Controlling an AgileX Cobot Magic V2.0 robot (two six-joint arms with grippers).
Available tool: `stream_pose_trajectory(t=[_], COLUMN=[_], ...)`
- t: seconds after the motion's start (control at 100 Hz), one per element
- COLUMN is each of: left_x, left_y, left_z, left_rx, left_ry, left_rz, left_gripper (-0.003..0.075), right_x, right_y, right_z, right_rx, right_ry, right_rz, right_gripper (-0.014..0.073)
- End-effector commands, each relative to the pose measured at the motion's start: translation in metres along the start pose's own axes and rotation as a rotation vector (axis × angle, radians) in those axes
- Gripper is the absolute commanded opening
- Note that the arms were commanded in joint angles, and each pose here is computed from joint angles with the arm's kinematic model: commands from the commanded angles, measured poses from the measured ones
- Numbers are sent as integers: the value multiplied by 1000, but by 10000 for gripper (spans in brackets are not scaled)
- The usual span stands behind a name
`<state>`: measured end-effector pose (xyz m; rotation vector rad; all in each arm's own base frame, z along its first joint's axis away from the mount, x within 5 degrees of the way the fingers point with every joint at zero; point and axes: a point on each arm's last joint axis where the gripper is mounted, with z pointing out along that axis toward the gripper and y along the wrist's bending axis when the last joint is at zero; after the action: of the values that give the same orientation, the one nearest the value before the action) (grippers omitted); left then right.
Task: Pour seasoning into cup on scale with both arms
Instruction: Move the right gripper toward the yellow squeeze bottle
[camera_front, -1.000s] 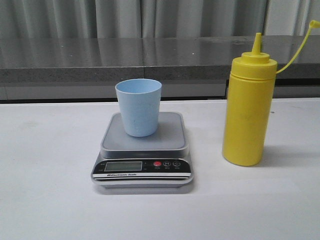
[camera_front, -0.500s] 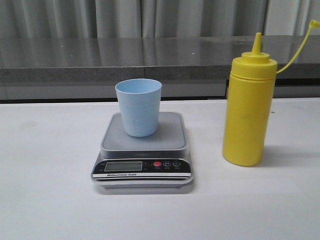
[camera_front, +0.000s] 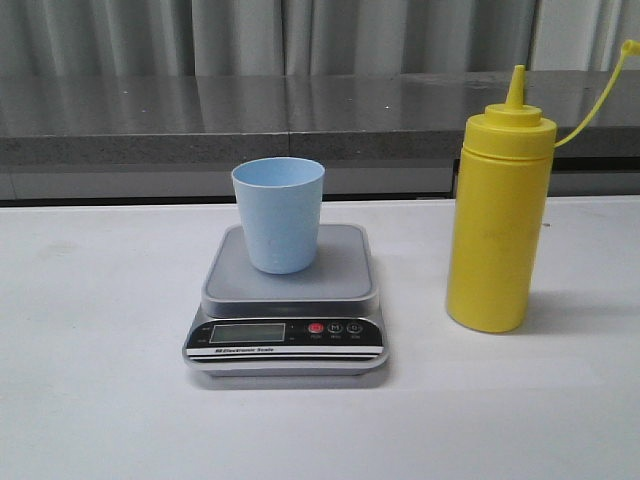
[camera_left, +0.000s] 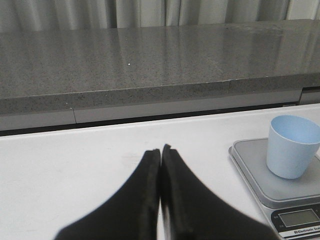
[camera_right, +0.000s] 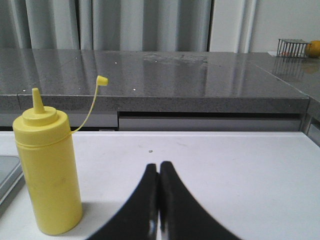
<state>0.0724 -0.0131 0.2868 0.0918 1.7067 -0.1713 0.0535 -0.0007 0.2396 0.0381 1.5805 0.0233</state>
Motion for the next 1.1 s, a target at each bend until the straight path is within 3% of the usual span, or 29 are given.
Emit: stream_pose_trajectory(t=[0.0,0.2,0.37,0.48,0.7,0.95,1.09], left_x=[-16,-16,-16,-16,-16,-16,-16], left_y=[0,0,0,0,0,0,0], left_z=[-2,-2,-2,-2,-2,-2,-2], left_rx=[-10,-10,-10,-10,-10,-10,-10], left_ry=[-104,-104,-104,-104,-104,-104,-104], left_rz=[-2,-2,-2,-2,-2,-2,-2], left_gripper=[-18,-18,-18,-18,-18,-18,-18], right_x=[-38,-84,-99,-94,-82,-69,-54], right_y=[1,2,5,7,7,18,17], right_z=[3,31,69,93,124,139,138], right_rx=[10,20,9,-1,-3,-66,-60], right_ry=[-7,185,278,319,343,367,306], right_rz=[-15,-4,50,98,79,8,15], right_gripper=[-67,-67,-67,-67,-67,-67,-66])
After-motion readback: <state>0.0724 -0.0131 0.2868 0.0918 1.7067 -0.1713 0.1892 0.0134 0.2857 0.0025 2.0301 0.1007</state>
